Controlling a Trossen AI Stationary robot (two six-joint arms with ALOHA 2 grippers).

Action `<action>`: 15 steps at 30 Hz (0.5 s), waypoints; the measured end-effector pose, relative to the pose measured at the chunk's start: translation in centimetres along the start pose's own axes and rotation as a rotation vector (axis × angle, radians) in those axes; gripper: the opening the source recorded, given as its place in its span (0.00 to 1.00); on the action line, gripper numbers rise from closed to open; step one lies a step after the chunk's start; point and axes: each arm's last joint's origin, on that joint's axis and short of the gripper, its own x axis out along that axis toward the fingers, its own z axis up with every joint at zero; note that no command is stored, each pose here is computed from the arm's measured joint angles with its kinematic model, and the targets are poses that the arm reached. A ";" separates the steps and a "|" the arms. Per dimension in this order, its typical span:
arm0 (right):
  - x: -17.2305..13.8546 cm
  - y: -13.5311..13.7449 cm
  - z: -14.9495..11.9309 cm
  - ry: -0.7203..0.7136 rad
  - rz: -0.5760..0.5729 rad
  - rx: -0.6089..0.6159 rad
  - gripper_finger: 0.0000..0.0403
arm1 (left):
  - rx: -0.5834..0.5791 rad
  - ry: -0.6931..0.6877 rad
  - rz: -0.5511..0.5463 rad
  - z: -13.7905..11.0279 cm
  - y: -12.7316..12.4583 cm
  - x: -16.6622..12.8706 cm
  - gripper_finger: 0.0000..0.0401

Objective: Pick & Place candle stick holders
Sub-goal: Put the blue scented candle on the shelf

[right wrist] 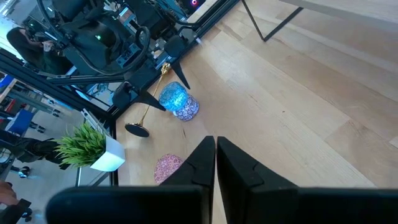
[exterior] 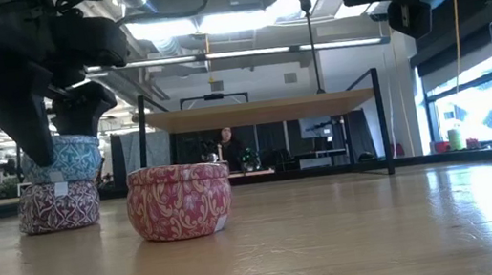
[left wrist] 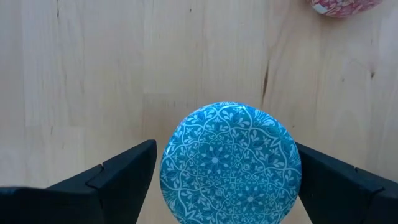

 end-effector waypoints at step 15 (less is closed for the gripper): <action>0.0 0.0 0.0 0.000 0.000 0.000 0.04 | 0.006 0.042 -0.024 0.2 -0.3 1.4 0.76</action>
